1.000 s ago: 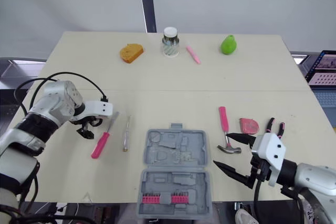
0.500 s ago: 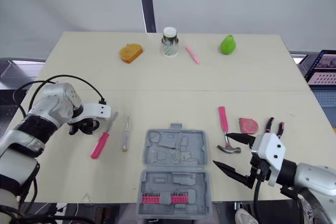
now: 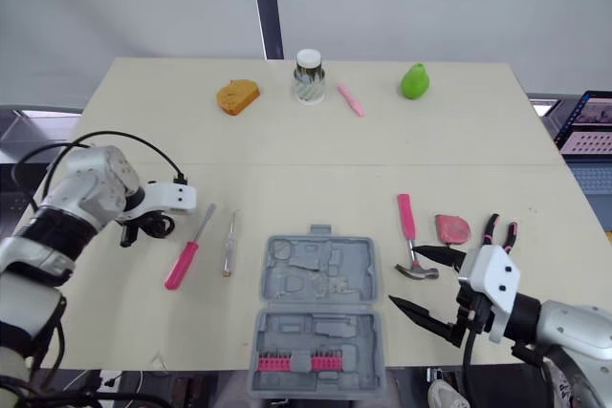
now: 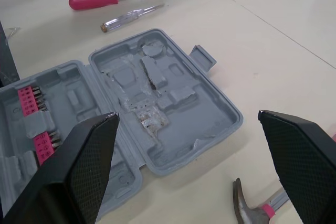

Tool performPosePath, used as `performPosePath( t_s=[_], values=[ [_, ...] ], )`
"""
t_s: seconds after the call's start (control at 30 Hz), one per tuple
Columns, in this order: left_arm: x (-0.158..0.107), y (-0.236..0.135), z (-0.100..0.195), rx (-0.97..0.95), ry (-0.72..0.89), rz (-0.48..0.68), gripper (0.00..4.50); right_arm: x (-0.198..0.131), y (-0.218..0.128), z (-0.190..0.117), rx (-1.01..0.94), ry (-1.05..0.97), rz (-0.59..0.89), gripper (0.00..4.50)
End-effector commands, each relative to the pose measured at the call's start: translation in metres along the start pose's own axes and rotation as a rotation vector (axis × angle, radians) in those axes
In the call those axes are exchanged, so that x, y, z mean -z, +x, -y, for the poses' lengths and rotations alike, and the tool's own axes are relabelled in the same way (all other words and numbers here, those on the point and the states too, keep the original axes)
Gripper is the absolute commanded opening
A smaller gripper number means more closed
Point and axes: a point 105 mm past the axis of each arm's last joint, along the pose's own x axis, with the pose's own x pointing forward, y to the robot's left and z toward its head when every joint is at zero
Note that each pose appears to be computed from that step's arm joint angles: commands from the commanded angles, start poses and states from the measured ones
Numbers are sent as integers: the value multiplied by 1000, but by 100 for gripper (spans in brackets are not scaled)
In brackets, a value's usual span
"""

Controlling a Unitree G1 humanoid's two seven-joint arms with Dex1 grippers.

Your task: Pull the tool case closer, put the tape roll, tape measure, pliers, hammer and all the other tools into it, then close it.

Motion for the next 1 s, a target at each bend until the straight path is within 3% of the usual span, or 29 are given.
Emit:
performPosePath(
  t_s=[0.03, 0.43, 1.0],
  values=[
    [-9, -27, 9, -2, -33, 93, 6, -8, -8, 2, 25, -44, 16, 450],
    [-76, -37, 52, 116, -86, 315, 6, 1, -32, 10, 89, -39, -37, 450],
    [-145, -32, 75, 204, -38, 419, 6, 12, -37, 2, 108, 5, -59, 450]
  ],
)
